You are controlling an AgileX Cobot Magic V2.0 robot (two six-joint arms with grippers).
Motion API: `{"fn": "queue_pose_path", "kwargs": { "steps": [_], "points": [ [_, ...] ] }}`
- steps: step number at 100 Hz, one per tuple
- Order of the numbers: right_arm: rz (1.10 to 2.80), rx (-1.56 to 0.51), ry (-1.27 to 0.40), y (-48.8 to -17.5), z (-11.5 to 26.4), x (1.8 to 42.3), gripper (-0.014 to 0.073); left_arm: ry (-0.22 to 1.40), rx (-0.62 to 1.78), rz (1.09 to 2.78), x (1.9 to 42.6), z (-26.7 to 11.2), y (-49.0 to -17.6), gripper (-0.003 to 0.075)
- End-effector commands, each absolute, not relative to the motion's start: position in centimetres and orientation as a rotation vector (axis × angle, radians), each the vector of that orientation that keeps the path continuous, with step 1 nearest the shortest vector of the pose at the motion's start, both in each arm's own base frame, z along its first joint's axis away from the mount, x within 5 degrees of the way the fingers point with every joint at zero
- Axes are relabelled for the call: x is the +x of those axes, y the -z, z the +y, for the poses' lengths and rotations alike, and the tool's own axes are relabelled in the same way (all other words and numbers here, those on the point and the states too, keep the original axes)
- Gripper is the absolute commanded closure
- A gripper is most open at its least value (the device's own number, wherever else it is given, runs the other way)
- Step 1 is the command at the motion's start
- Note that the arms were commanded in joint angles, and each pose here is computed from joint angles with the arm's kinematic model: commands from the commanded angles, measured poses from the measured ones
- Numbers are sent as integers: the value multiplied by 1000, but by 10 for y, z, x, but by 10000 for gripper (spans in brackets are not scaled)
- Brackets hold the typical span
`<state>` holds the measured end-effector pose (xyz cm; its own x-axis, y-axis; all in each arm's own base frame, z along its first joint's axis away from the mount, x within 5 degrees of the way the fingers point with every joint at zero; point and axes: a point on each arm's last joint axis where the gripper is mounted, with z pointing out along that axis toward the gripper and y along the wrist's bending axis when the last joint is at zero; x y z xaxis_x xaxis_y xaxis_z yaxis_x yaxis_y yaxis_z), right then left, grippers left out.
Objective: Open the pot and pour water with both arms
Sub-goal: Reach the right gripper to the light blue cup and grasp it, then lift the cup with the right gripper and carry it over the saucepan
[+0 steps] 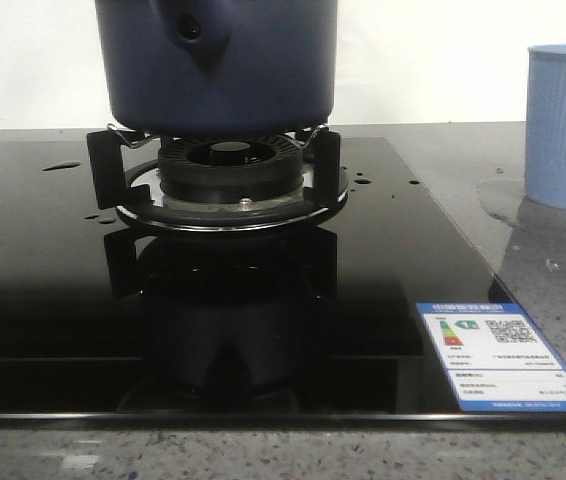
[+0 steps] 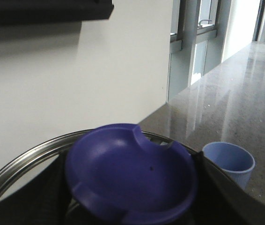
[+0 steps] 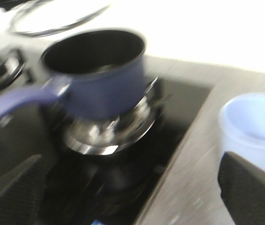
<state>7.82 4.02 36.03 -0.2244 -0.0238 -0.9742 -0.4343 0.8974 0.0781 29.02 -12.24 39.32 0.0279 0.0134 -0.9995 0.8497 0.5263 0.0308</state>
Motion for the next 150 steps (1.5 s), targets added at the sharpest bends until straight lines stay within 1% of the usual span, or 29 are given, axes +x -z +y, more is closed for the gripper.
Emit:
{"fn": "queue_pose_path", "kwargs": {
  "steps": [1, 11, 20, 35, 42, 60, 77, 92, 107, 117, 129, 150],
  "points": [
    [1635, -243, -298, -380, 31, 86, -60, 799, 760, 1237, 262, -112, -440, 446],
    [1575, -172, -192, -378, 21, 92, -60, 778, 747, 1209, 245, -104, -455, 446],
    [1560, -103, -135, -364, 14, 99, -60, 753, 754, 1187, 232, -101, -464, 446],
    [1651, -28, -119, -324, 8, 113, -60, 732, 766, 1151, 218, -99, -473, 446],
    [1695, -13, -112, -312, 6, 119, -60, 730, 767, 1145, 216, -99, -475, 446],
    [1719, 3, -89, -305, 6, 137, -60, 730, 767, 1145, 216, -99, -475, 446],
    [1750, -62, -117, -296, 20, 156, -60, 730, 767, 1145, 216, -99, -475, 446],
    [1704, -74, -72, -294, 28, 172, -60, 731, 767, 1149, 217, -99, -474, 446],
    [1716, -69, -10, -281, 35, 191, -60, 731, 767, 1149, 217, -99, -474, 446],
    [1711, -1, 22, -273, 34, 204, -60, 731, 767, 1149, 217, -99, -474, 446],
    [1693, 105, -2, -265, 33, 214, -60, 731, 767, 1149, 217, -99, -474, 446],
    [1700, 50, -40, -253, 43, 228, -59, 731, 767, 1149, 217, -99, -474, 446]
  ]
}}
